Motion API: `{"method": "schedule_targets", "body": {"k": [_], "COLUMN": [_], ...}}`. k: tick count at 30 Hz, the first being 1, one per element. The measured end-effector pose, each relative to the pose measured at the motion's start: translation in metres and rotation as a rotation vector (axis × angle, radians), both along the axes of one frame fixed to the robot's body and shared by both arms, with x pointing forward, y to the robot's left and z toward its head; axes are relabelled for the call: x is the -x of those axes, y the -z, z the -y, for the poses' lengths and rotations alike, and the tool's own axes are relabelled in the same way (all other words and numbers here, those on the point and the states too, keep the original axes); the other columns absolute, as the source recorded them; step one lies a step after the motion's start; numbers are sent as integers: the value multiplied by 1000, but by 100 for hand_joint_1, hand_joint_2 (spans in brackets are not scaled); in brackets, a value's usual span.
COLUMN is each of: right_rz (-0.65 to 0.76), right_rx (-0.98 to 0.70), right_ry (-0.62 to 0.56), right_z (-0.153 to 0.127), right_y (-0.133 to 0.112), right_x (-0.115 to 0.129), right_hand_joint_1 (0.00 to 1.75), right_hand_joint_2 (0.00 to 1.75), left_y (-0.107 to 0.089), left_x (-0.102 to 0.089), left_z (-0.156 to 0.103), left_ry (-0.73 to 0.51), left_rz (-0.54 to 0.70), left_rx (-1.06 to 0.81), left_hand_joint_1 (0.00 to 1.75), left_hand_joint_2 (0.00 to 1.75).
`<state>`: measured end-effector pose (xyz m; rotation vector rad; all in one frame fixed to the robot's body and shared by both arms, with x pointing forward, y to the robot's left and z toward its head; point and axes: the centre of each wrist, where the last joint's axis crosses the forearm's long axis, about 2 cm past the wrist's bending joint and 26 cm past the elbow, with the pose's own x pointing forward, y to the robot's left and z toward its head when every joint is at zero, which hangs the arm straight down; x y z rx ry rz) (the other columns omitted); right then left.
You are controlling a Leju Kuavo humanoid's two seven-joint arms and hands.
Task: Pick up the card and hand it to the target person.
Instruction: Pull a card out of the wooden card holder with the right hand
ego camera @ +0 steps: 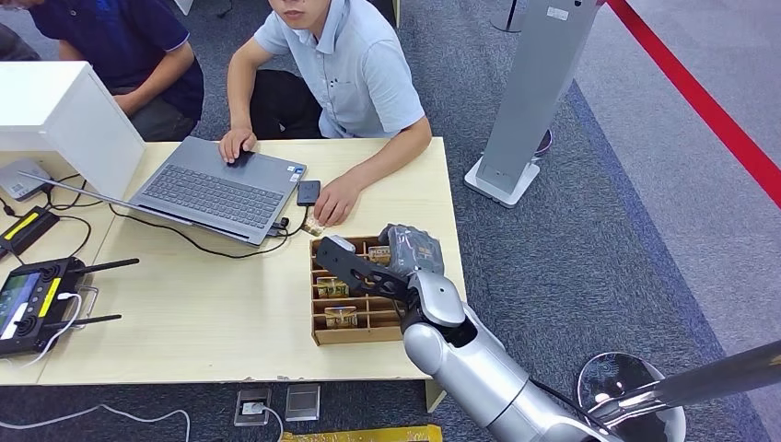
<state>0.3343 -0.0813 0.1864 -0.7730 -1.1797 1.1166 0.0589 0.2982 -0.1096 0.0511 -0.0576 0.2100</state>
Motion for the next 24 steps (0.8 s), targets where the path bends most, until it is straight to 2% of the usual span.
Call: {"method": "schedule_targets", "body": {"k": [7,12,24], "right_rz": [-14,-18,-24], "right_rx": [-9,-8,-8], "right_ry": [0,1,1], "right_z": [0,1,1], "right_y": [1,2,3], "right_x": [0,0,0], "right_hand_joint_1": [82,93,97], "right_hand_joint_2": [175,175,175], "left_y": [0,0,0], "left_x": [0,0,0], "left_z": [0,1,1], "left_ry": [0,5,10], "left_rz": [0,-1,-2], "left_rx": [0,1,1], "left_hand_joint_1": [0,0,0], "left_hand_joint_2": [0,0,0]}}
